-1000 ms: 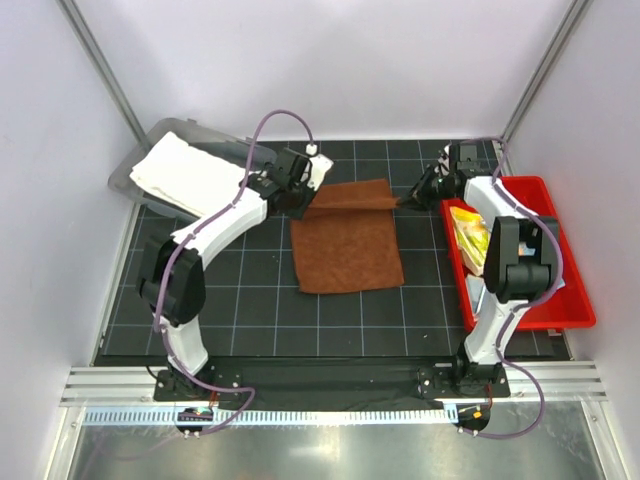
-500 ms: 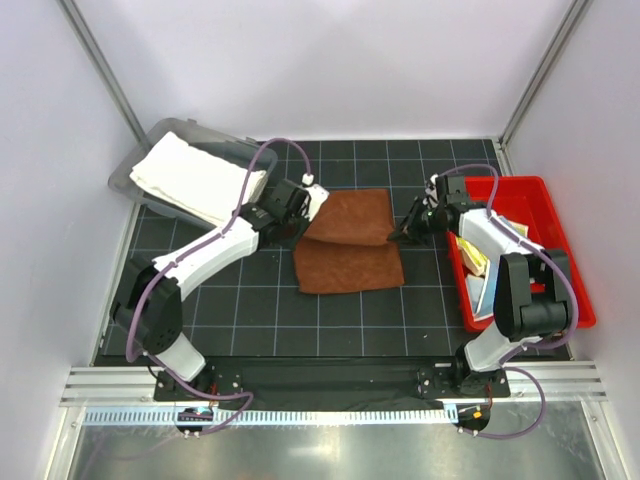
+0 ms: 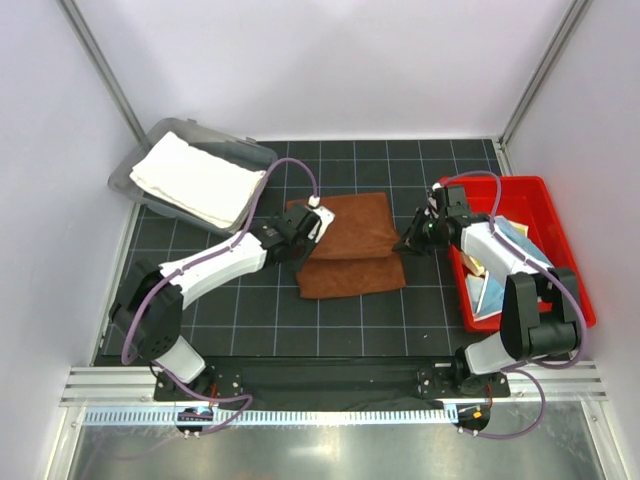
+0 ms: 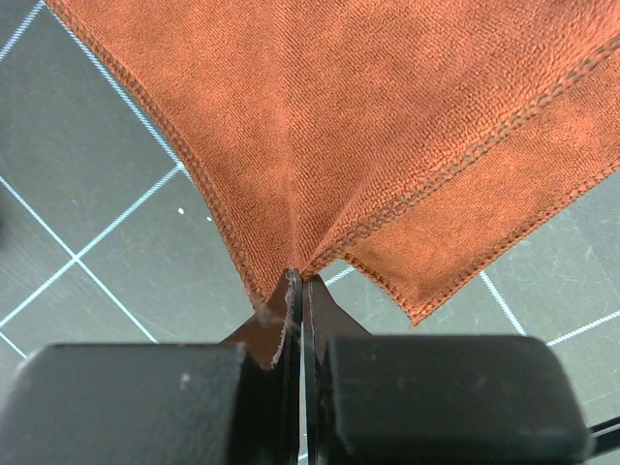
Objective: Fold and stack the towels
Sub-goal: Fold the towel
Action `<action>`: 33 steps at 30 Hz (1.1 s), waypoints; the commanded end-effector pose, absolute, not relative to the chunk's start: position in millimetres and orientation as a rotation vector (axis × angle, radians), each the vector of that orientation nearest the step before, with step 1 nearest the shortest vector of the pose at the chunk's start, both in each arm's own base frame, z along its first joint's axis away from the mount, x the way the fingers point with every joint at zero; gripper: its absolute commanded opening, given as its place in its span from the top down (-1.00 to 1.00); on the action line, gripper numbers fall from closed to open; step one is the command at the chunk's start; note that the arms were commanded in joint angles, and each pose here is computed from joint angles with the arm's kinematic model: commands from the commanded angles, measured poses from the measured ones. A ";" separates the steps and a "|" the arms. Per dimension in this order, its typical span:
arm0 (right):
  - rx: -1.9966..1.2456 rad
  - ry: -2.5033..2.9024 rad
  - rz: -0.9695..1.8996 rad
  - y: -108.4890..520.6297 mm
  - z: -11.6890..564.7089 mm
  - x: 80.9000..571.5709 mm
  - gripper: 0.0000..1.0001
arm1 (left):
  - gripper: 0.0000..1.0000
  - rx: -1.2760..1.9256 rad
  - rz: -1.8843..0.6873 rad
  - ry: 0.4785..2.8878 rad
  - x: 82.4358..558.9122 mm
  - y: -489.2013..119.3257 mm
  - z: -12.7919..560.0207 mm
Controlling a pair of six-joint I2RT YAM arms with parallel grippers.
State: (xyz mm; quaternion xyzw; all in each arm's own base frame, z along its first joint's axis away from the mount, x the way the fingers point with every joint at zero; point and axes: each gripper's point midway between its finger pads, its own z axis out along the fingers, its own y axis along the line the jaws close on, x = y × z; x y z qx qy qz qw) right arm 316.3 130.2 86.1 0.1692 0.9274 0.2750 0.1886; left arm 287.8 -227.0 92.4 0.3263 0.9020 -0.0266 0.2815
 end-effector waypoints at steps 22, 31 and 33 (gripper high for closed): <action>0.534 2.665 0.603 106.9 54.6 279.8 0.98 | 1.00 0.816 -0.046 2.447 235.7 -250.2 69.1; 0.499 2.631 0.620 108.2 86.1 285.2 0.98 | 1.00 0.763 0.037 2.382 245.3 -238.1 98.1; 0.516 2.643 0.639 109.6 83.7 275.4 0.98 | 1.00 0.773 0.005 2.390 240.2 -239.6 99.9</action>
